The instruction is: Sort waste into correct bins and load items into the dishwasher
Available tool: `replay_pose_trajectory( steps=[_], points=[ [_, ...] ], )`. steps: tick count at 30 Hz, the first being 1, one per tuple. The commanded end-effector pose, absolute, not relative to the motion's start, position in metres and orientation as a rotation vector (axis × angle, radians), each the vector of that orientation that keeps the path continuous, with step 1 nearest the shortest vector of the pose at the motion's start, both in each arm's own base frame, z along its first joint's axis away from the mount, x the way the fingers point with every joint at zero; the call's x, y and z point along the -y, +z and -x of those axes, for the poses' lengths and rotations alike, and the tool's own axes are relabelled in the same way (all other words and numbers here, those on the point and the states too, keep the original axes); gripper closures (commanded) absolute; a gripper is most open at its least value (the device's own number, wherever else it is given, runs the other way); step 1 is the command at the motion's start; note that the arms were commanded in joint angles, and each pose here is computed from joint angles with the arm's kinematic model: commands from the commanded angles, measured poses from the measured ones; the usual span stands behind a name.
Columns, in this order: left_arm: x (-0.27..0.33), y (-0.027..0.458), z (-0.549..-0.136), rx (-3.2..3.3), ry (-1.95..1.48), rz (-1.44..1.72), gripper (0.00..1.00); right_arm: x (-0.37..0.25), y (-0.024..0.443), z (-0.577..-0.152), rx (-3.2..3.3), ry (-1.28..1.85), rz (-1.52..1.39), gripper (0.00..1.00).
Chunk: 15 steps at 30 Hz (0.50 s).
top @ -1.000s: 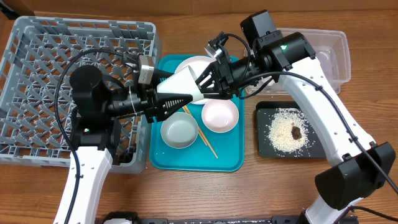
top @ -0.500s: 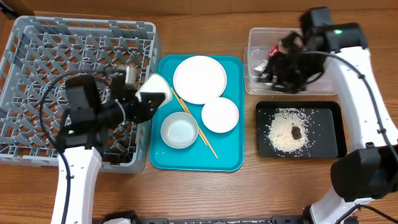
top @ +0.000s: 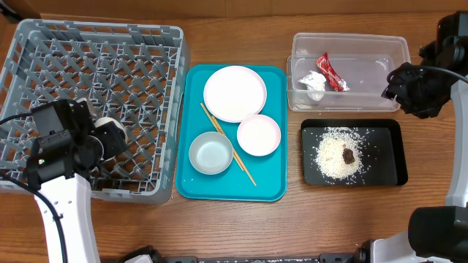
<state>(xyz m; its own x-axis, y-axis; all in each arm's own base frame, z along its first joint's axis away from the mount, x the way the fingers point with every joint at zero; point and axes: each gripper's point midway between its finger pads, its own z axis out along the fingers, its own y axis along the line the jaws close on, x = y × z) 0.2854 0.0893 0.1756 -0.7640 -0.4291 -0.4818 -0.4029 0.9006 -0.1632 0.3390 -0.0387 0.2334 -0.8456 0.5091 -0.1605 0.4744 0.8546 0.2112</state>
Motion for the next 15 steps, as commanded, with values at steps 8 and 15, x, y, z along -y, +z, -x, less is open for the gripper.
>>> replay_pose_trajectory(
  steps=[8,15],
  points=[
    [-0.125,0.143,-0.293,-2.621,0.126,0.721,0.71,0.039,0.237,-0.339,-2.813,0.217,-0.727,0.50],
    [-0.131,0.122,-0.297,-2.671,0.149,0.739,0.66,0.039,0.237,-0.339,-2.814,0.217,-0.727,0.50]
  ],
)
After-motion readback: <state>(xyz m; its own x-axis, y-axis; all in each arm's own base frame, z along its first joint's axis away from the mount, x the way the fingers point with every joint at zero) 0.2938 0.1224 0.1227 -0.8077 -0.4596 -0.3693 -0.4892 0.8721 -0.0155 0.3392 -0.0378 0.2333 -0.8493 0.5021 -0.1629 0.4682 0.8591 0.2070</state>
